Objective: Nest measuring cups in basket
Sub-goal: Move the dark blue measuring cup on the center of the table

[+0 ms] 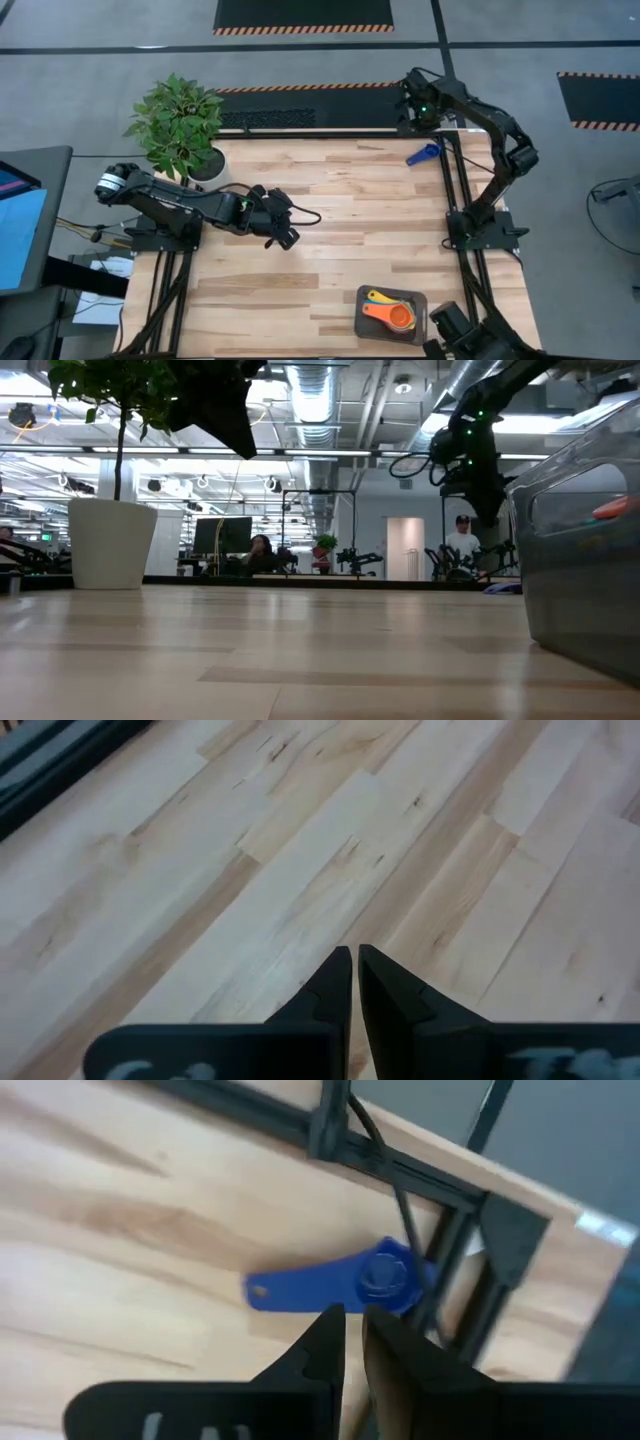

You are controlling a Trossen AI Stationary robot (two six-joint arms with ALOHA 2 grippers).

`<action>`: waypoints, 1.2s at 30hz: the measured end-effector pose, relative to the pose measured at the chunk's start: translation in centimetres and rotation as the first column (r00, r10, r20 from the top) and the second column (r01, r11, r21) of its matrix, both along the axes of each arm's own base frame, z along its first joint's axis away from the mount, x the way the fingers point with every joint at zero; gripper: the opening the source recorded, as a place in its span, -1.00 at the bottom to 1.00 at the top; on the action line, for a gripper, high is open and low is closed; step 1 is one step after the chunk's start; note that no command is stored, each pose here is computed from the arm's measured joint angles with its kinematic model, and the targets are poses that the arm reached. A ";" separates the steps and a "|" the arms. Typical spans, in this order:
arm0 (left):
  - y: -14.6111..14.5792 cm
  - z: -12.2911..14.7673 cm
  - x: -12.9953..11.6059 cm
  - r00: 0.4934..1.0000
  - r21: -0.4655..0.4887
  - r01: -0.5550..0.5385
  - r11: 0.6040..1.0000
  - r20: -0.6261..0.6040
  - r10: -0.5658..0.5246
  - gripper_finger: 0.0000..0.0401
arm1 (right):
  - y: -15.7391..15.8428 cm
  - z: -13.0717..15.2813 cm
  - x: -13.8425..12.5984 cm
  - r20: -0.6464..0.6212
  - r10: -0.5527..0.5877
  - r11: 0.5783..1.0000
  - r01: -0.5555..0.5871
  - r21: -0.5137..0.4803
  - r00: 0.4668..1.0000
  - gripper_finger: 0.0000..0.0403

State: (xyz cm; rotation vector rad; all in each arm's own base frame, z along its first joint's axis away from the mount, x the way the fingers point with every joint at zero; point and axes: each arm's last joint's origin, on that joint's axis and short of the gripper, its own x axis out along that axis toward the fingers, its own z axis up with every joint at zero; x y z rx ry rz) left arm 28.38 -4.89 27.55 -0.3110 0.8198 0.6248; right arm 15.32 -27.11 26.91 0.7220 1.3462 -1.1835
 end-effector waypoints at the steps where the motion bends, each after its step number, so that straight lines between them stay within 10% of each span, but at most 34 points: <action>1: 0.0 0.0 0.0 1.000 0.001 0.000 1.000 0.000 0.000 -0.95 | -0.1 -0.2 0.0 -0.013 0.040 0.999 -0.040 0.016 0.999 -0.69; 11: 0.0 0.0 0.0 1.000 0.012 0.021 1.000 -0.011 -0.021 -0.95 | -0.8 -3.9 0.6 -0.094 0.208 0.952 -0.179 0.247 0.974 -0.69; 22: 0.0 0.0 0.0 1.000 -0.001 0.001 1.000 -0.002 -0.001 -0.95 | -1.1 -3.4 -0.7 -0.184 0.183 0.962 -0.138 0.236 0.966 -0.69; 36: -0.1 0.0 -0.1 1.000 -0.015 -0.011 1.000 0.002 0.011 -0.95 | 1.5 -8.6 0.1 -0.206 0.401 0.877 -0.309 0.368 0.893 -0.56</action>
